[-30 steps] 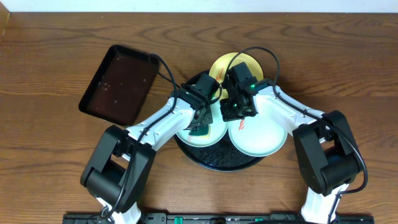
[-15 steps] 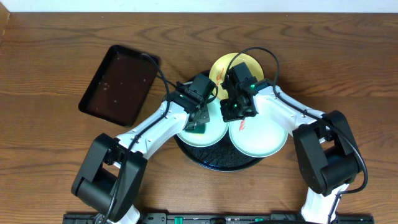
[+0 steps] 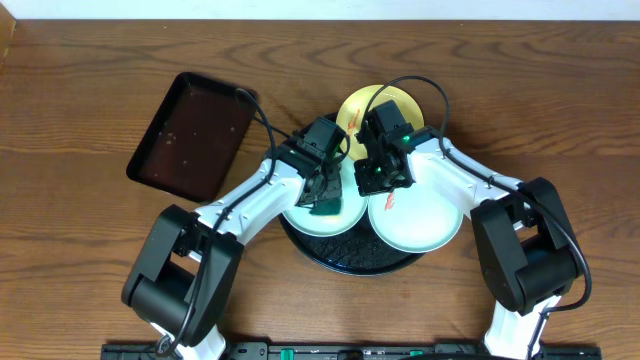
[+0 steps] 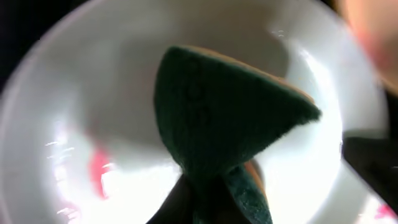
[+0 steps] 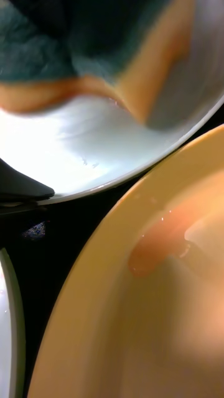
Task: Clean dirty plates on tray and stack at the side
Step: 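Scrub the left pale green plate with the sponge in the left gripper, then lift the sponge back toward the tray with the left gripper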
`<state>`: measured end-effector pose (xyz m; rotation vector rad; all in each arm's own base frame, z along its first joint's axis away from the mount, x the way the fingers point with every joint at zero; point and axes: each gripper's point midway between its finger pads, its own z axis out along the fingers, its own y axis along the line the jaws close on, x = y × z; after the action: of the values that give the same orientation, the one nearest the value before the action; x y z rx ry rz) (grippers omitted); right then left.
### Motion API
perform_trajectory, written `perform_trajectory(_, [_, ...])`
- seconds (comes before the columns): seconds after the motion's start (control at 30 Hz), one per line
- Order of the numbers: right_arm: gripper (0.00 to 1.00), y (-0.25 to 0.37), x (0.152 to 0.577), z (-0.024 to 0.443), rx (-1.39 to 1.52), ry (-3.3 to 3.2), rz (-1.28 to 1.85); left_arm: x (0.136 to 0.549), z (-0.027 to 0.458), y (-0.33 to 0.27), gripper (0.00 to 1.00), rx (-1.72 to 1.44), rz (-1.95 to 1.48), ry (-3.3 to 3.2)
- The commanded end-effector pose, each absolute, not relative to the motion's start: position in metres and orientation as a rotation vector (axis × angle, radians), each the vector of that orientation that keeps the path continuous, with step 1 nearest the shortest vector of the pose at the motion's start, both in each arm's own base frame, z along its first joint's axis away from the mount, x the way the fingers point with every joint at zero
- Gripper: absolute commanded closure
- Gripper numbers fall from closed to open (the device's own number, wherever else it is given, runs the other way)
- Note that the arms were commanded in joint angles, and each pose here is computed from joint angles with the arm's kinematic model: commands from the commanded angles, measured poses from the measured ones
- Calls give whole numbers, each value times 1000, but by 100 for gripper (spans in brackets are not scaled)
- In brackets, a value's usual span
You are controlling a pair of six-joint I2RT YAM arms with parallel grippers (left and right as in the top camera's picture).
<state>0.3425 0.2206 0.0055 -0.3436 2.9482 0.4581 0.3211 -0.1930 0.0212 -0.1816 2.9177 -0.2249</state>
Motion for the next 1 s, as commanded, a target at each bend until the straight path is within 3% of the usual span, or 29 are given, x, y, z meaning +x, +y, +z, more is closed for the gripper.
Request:
perform_trajectory(0.0, [99,213,340,-1,-359,2964,384,320,7,-123,92,-192,254,2892])
perform_trajectory(0.1, [99,213,340,-1,-359,2964,384,322,15,-90,92,-204,484,2830])
perform_trajectory(0.33, [99,212,339,-1,-359,2970,381,340,39,-66,93,-219,658,2676])
perform_trajectory(0.6, [99,214,338,0,-364,2972,393,360,106,-77,93,-272,481,2530])
perform_trajectory(0.97, [99,231,338,17,-400,2937,536,347,189,-75,92,-357,195,2390])
